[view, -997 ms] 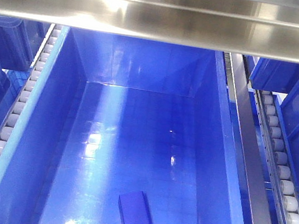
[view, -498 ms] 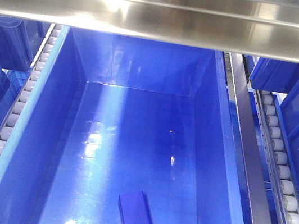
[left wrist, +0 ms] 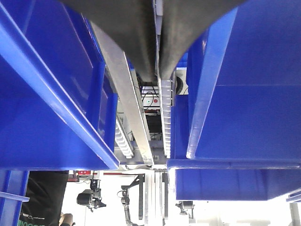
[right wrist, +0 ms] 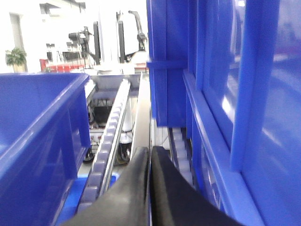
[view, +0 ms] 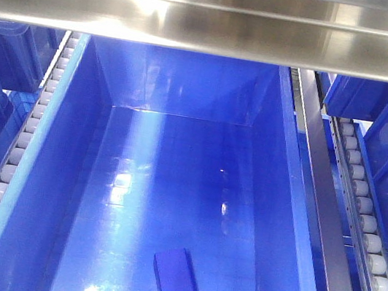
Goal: Pour parts from conveyor to right shelf
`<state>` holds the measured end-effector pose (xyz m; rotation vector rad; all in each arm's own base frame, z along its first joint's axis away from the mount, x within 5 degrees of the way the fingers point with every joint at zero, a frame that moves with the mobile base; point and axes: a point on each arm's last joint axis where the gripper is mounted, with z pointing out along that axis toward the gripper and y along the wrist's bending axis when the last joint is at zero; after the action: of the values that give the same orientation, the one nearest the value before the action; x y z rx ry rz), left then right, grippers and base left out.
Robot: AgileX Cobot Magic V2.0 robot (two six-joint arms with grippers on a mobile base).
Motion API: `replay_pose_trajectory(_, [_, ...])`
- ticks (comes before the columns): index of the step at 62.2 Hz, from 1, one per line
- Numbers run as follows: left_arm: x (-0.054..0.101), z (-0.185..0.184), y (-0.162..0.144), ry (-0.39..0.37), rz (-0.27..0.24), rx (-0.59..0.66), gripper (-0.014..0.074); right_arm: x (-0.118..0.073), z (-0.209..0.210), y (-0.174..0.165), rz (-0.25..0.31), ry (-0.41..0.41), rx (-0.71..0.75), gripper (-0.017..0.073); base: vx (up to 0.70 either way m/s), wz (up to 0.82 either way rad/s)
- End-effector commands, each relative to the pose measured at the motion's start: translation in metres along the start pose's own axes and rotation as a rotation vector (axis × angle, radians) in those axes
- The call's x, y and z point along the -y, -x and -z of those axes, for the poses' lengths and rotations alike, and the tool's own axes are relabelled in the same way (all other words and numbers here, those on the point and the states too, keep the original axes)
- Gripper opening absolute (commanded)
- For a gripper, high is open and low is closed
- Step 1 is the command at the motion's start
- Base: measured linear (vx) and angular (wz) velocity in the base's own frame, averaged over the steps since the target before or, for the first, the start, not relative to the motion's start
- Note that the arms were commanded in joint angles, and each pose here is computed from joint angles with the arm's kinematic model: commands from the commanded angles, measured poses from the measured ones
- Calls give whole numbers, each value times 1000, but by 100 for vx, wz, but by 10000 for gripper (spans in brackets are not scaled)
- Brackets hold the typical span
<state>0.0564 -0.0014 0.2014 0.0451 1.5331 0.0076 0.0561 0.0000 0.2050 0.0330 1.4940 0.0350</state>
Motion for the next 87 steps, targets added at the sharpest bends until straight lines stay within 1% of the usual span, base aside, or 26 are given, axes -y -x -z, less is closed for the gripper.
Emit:
replay_pose_trajectory(1, [0,0,-3,1,9,53,-6,-1,1,1,23,14,70,-10,0,0])
replay_pose_trajectory(87, [0,0,-3,1,9,53,-6,-1,1,0,22,12,64,-10,0,0])
